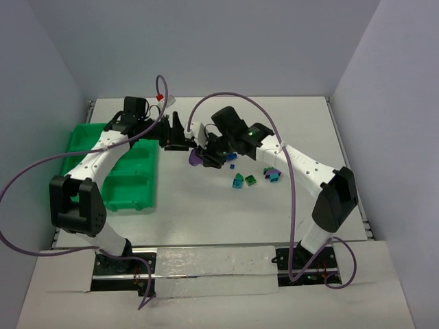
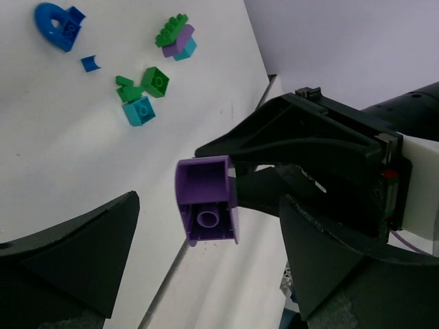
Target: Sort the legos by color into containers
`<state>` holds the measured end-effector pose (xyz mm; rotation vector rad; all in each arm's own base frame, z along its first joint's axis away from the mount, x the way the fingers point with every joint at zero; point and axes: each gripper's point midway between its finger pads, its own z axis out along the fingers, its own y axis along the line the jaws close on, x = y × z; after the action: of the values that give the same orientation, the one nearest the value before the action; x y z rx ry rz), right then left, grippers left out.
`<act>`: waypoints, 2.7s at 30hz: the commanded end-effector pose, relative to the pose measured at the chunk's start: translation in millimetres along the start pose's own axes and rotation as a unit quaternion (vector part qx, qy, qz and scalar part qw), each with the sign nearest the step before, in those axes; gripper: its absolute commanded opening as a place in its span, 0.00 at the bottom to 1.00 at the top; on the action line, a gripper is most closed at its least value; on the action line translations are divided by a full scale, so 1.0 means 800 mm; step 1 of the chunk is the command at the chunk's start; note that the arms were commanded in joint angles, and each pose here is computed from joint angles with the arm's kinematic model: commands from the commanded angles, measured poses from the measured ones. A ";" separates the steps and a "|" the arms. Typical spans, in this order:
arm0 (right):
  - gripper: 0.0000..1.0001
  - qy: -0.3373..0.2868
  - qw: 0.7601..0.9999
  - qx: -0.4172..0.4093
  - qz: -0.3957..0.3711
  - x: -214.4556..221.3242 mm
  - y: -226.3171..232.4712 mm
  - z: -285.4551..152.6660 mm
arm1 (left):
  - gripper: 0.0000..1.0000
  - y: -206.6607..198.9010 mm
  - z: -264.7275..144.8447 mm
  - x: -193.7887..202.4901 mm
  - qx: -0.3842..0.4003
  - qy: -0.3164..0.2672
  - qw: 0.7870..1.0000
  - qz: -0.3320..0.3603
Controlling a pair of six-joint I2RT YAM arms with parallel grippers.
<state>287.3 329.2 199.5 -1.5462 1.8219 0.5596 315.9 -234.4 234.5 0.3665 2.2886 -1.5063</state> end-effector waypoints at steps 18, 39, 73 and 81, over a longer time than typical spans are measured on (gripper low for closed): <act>0.00 -0.057 0.995 0.086 0.004 -0.055 -0.036 -0.010 | 0.17 -0.022 0.012 0.016 0.064 0.024 0.998 -0.001; 0.00 -0.031 0.997 0.066 0.008 -0.009 -0.014 -0.002 | 0.00 0.188 -0.355 0.014 -0.425 -0.127 0.896 0.016; 0.00 -0.142 0.973 -0.055 0.175 -0.116 -0.021 0.008 | 0.36 0.298 -0.448 0.133 -0.644 -0.055 0.760 -0.069; 0.00 -0.175 0.958 -0.066 0.216 -0.140 -0.033 0.016 | 0.79 0.267 -0.430 0.111 -0.600 -0.078 0.796 -0.035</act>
<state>311.7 397.1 240.8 -1.1289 1.9425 1.0218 252.9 177.1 111.6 -0.2613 2.6879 0.1987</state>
